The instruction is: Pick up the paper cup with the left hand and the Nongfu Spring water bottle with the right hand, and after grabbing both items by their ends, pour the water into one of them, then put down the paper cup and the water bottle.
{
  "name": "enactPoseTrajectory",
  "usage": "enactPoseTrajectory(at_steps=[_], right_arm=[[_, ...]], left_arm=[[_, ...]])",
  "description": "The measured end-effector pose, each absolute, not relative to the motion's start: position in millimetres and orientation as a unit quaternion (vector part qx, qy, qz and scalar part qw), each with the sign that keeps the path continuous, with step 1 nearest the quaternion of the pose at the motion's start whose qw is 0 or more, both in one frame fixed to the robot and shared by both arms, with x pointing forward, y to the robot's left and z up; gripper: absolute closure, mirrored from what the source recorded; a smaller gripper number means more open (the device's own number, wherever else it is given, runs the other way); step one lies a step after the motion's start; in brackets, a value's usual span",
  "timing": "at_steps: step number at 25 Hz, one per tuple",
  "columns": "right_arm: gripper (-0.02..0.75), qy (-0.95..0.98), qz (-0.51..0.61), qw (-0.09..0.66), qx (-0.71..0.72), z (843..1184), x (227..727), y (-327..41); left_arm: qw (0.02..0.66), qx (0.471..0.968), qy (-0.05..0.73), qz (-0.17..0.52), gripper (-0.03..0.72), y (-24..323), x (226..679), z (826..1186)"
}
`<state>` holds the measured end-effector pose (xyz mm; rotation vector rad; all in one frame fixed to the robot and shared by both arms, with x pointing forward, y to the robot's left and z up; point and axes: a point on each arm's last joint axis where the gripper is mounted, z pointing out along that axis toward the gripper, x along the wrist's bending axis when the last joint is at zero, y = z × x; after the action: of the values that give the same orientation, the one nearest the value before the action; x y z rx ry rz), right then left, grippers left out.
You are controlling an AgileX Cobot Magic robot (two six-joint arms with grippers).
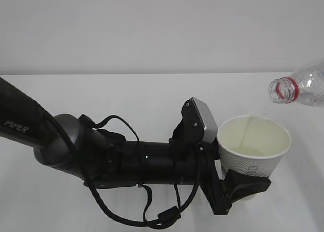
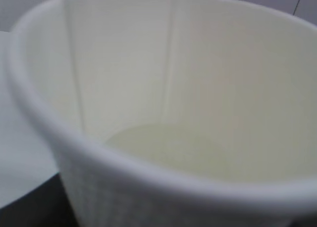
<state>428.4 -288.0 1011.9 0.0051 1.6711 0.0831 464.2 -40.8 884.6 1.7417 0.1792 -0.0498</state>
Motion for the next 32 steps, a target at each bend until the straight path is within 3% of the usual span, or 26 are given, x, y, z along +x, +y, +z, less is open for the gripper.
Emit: enactPoseTrajectory(at_steps=[32], right_arm=[[0.286, 0.74, 0.033, 0.672, -0.002, 1012.3, 428.4, -288.0]], left_arm=[[0.64, 0.764, 0.079, -0.022, 0.142, -40.8, 464.2, 884.6]])
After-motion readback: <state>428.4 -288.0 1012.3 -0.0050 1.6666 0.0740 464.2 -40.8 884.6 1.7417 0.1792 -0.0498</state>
